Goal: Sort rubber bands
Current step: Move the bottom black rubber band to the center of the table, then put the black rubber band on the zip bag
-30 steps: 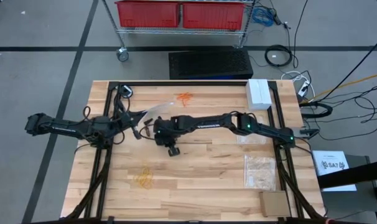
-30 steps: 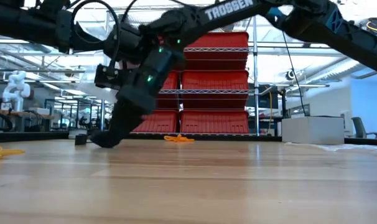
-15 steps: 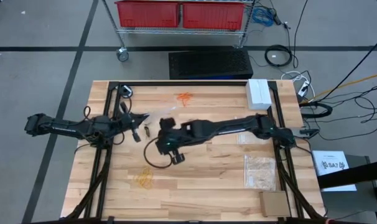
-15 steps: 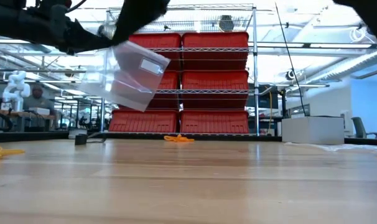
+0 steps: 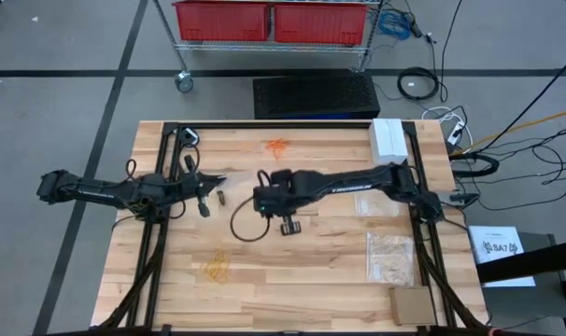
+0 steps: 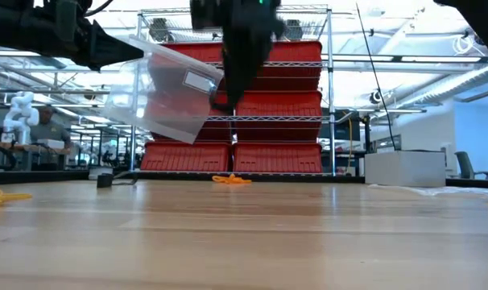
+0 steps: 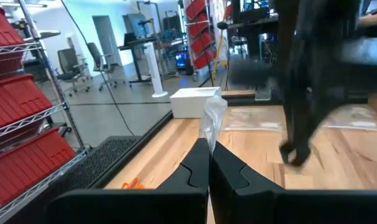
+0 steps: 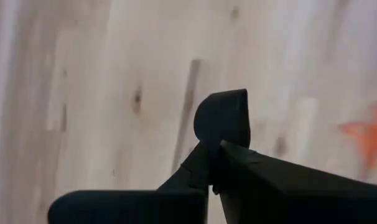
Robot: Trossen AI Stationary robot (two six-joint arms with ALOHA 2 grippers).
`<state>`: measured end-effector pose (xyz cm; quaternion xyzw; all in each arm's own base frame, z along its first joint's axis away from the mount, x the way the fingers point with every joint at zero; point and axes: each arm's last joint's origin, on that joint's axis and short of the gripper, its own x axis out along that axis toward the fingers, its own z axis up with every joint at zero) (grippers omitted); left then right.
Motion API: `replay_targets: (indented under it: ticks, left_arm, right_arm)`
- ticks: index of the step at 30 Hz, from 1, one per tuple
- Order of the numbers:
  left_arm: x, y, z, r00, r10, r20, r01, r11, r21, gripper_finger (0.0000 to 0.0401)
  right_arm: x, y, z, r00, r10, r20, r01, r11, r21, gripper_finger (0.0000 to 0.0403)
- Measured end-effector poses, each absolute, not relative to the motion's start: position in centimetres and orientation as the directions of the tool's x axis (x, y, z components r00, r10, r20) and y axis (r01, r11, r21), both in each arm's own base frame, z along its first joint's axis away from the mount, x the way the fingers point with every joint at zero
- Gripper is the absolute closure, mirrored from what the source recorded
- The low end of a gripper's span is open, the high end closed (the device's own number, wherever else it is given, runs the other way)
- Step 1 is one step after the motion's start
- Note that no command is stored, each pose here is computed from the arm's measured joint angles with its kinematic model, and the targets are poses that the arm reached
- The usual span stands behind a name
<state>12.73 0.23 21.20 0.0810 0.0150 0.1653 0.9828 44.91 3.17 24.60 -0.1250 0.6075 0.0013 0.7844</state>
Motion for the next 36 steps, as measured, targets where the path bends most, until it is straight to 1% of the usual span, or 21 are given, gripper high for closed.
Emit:
replay_targets:
  ticks: [3,6,12,15,19,23,30,32,36]
  left_arm:
    - [12.7,0.2,21.2,0.944,0.33,-0.003,-0.325,0.931,0.164,0.0401]
    - [12.7,0.2,21.2,0.943,0.332,-0.003,-0.327,0.931,0.164,0.0401]
    - [12.7,0.3,21.2,0.939,0.344,-0.003,-0.339,0.926,0.165,0.0401]
    - [12.7,0.3,21.2,0.939,0.345,-0.003,-0.339,0.926,0.165,0.0401]
    - [12.7,0.3,21.2,0.938,0.347,-0.003,-0.342,0.925,0.165,0.0401]
    - [12.7,0.3,21.2,0.937,0.35,0.001,-0.345,0.924,0.164,0.0401]
    - [12.7,0.3,21.2,0.937,0.35,0.002,-0.345,0.924,0.163,0.0401]
    - [12.7,0.3,21.2,0.937,0.35,-0.002,-0.345,0.924,0.164,0.0401]
    - [12.7,0.3,21.2,0.937,0.35,-0.004,-0.344,0.924,0.165,0.0401]
  right_arm:
    - [44.7,3.0,20.4,0.235,-0.132,-0.963,-0.161,0.972,-0.172,0.0403]
    - [44.3,2.5,17.3,0.284,-0.131,-0.95,-0.142,0.974,-0.176,0.0403]
    - [41.6,1.2,14.8,0.449,-0.106,-0.887,-0.041,0.989,-0.139,0.0403]
    - [39.6,0.5,13.3,0.487,-0.11,-0.866,0.026,0.993,-0.112,0.0403]
    - [38.4,0.2,12.5,0.54,-0.117,-0.833,0.091,0.993,-0.08,0.0396]
    - [38.4,0.3,12.5,0.544,-0.117,-0.831,0.123,0.991,-0.059,0.0358]
    - [39.2,0.8,13.7,0.535,-0.108,-0.838,0.136,0.99,-0.041,0.025]
    - [39.3,1.0,14.3,0.509,-0.109,-0.854,0.133,0.99,-0.047,0.0223]
    - [39.5,1.7,15.3,0.474,-0.11,-0.874,0.094,0.993,-0.074,0.0188]
